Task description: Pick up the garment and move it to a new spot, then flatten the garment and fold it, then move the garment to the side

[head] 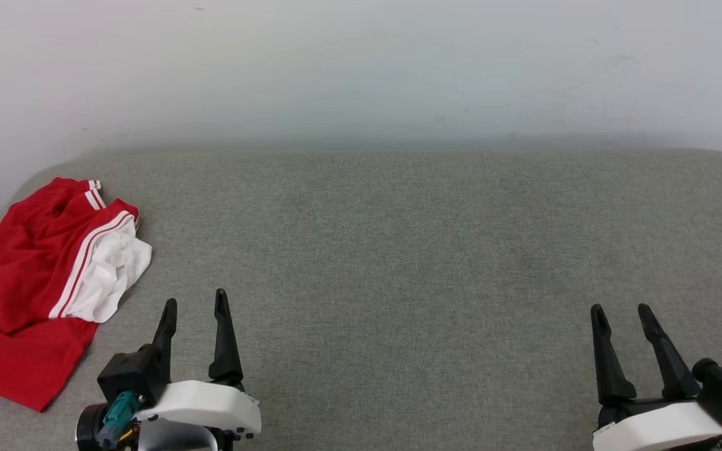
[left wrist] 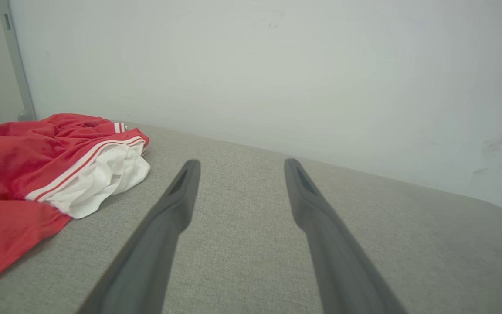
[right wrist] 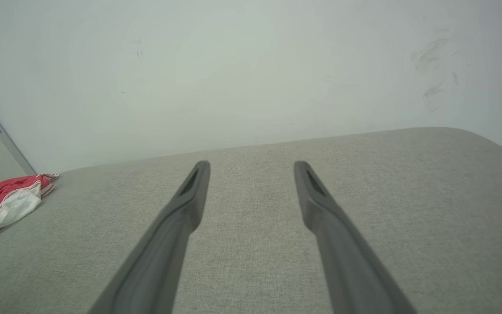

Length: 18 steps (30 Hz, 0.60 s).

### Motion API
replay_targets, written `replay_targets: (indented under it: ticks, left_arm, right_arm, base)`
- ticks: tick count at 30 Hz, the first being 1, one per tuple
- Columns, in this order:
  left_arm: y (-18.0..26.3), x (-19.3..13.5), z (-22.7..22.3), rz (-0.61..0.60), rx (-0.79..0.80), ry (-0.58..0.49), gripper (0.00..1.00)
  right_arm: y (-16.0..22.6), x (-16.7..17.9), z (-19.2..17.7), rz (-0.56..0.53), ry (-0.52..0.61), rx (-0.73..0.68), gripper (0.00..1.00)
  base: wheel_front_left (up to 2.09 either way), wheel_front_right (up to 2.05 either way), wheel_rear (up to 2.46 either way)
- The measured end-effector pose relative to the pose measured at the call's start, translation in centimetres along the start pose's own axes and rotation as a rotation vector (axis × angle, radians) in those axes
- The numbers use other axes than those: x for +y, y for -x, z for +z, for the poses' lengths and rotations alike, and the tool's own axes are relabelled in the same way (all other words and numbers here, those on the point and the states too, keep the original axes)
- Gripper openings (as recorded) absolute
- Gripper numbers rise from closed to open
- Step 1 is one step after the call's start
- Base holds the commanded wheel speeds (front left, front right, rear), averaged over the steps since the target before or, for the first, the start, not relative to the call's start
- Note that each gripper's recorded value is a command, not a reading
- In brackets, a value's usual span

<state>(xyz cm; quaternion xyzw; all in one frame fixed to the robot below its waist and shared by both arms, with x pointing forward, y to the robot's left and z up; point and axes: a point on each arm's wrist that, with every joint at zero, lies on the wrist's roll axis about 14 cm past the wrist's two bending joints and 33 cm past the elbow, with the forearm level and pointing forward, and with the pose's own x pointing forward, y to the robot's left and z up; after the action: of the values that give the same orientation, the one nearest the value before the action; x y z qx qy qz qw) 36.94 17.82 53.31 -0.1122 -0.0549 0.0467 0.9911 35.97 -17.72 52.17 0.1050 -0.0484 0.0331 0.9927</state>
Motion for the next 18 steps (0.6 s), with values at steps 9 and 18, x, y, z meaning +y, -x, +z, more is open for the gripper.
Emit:
replay_targets:
  ticks: [9, 18]
  left_arm:
    - [0.1, -0.7, 0.6, -0.031, -0.038, -0.071, 1.00]
    - [0.4, -1.3, 1.2, -0.061, -0.075, -0.122, 1.00]
  right_arm:
    - [-0.1, 0.3, 0.6, 0.015, 0.063, -0.026, 1.00]
    - [0.0, 0.7, 1.5, 0.030, 0.099, -0.061, 1.00]
  base:
    - [0.00, 0.00, 0.00]
    - [0.00, 0.00, 0.00]
